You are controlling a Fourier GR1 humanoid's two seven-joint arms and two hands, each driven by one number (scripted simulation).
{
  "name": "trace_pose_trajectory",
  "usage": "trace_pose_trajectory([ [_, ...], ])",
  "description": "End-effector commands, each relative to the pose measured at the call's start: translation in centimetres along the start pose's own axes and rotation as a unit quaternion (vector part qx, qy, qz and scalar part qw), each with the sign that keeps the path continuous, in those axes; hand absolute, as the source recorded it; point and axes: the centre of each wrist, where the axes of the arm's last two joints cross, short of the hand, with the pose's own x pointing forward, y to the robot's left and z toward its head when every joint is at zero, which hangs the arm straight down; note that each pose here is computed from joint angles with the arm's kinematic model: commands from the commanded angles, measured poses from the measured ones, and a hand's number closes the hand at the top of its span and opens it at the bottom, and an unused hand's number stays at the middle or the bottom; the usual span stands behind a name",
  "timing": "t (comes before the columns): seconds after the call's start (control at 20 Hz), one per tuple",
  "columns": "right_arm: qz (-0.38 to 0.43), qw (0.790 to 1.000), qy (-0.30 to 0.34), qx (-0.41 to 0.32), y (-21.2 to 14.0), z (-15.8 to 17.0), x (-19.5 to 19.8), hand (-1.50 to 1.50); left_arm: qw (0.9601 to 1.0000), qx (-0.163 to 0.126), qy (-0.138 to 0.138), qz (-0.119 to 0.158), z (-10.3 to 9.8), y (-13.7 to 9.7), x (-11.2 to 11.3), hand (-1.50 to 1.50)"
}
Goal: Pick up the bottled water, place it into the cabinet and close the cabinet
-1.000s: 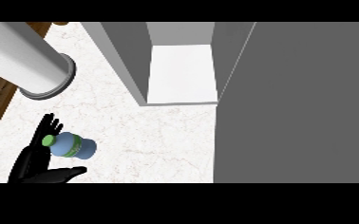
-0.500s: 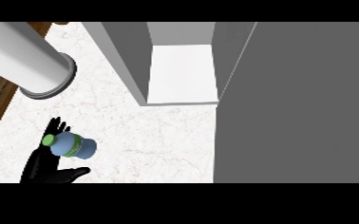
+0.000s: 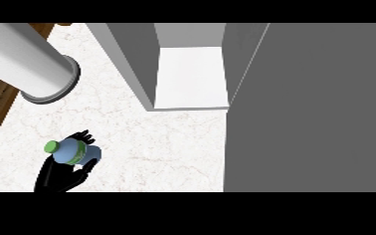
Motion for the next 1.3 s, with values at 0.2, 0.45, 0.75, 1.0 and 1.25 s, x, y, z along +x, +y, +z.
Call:
trace_pose_trajectory([
  [0.2, -0.010, 0.999, -0.042, 0.012, 1.3, -0.6, 3.8, -1.50, 0.9953, -0.027, -0.022, 0.091, -2.2, 1.2, 1.1, 1.50],
  [0.45, -0.005, 0.999, -0.047, 0.024, 2.4, -0.8, 4.8, -1.50, 0.9972, -0.005, -0.037, 0.064, -3.1, -1.8, -0.7, 1.50],
  [0.75, 0.000, 0.999, -0.048, 0.010, 2.1, -0.3, 4.4, -1.50, 0.9957, 0.008, -0.076, 0.051, -3.4, -1.7, -0.3, 1.50],
  [1.0, -0.003, 0.999, -0.047, 0.009, 1.6, 0.0, 4.4, -1.50, 0.9943, -0.013, -0.103, 0.023, -5.3, -2.2, 1.5, 1.50],
  [1.25, -0.010, 0.999, -0.050, 0.004, 1.3, 0.1, 4.1, -1.50, 0.9945, -0.052, -0.084, 0.034, -7.7, -7.7, 1.4, 1.50],
])
